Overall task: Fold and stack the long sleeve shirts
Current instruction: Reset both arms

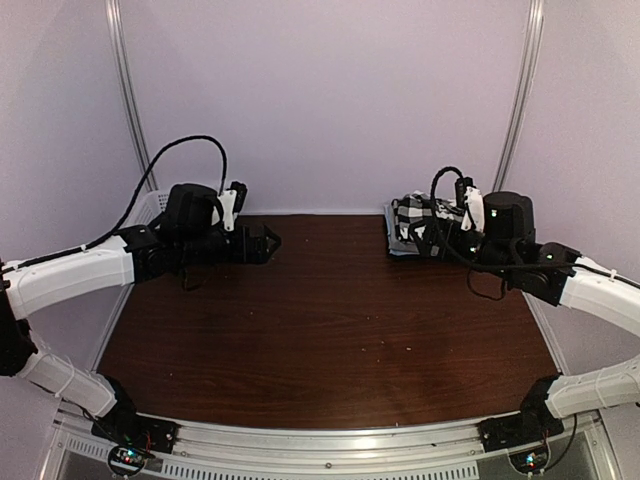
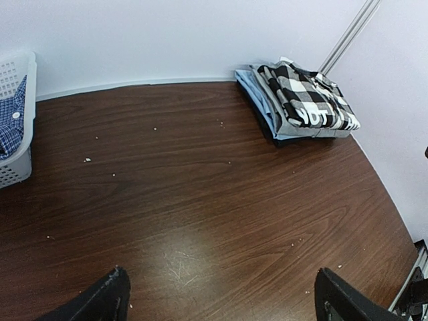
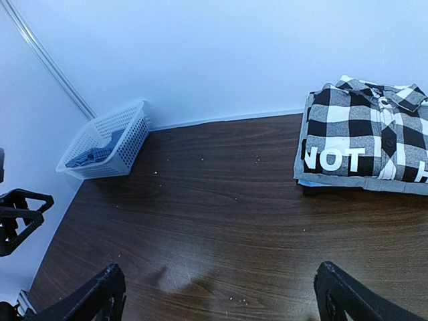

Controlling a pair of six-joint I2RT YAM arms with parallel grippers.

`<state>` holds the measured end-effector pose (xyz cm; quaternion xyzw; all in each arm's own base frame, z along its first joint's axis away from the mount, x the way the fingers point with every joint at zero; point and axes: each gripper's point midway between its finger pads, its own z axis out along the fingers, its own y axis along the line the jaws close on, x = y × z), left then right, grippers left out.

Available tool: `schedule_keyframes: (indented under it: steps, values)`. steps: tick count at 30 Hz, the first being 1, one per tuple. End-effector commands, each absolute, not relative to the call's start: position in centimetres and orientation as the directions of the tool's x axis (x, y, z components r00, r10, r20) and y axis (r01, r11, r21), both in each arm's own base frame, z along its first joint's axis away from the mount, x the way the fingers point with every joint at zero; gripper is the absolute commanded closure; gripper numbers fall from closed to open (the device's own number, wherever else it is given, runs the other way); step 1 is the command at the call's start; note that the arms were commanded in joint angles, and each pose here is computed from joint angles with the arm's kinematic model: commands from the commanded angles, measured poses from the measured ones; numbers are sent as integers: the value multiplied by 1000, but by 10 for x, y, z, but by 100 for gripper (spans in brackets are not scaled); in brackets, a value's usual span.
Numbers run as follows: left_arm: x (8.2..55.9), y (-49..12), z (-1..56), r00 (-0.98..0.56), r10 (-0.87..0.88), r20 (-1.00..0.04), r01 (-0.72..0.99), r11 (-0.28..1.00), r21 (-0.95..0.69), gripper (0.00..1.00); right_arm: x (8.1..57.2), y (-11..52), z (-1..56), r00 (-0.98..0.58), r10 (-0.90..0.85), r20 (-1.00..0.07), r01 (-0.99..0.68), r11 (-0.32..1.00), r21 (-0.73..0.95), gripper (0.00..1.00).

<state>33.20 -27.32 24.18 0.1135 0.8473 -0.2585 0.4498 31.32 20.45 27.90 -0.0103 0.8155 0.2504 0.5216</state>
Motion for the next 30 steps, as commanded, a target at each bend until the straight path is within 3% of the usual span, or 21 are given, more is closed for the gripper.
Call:
schedule_keyframes:
  steps: [1, 30]
  values:
    - [340, -279, 265, -511, -69, -857, 447, 830, -333, 2, 314, 203, 284, -437, 255, -863, -271, 877, 396, 0]
    - [340, -277, 262, -515, -67, -855, 441, 834, -331, 2, 314, 203, 279, -444, 253, -859, -266, 879, 396, 0]
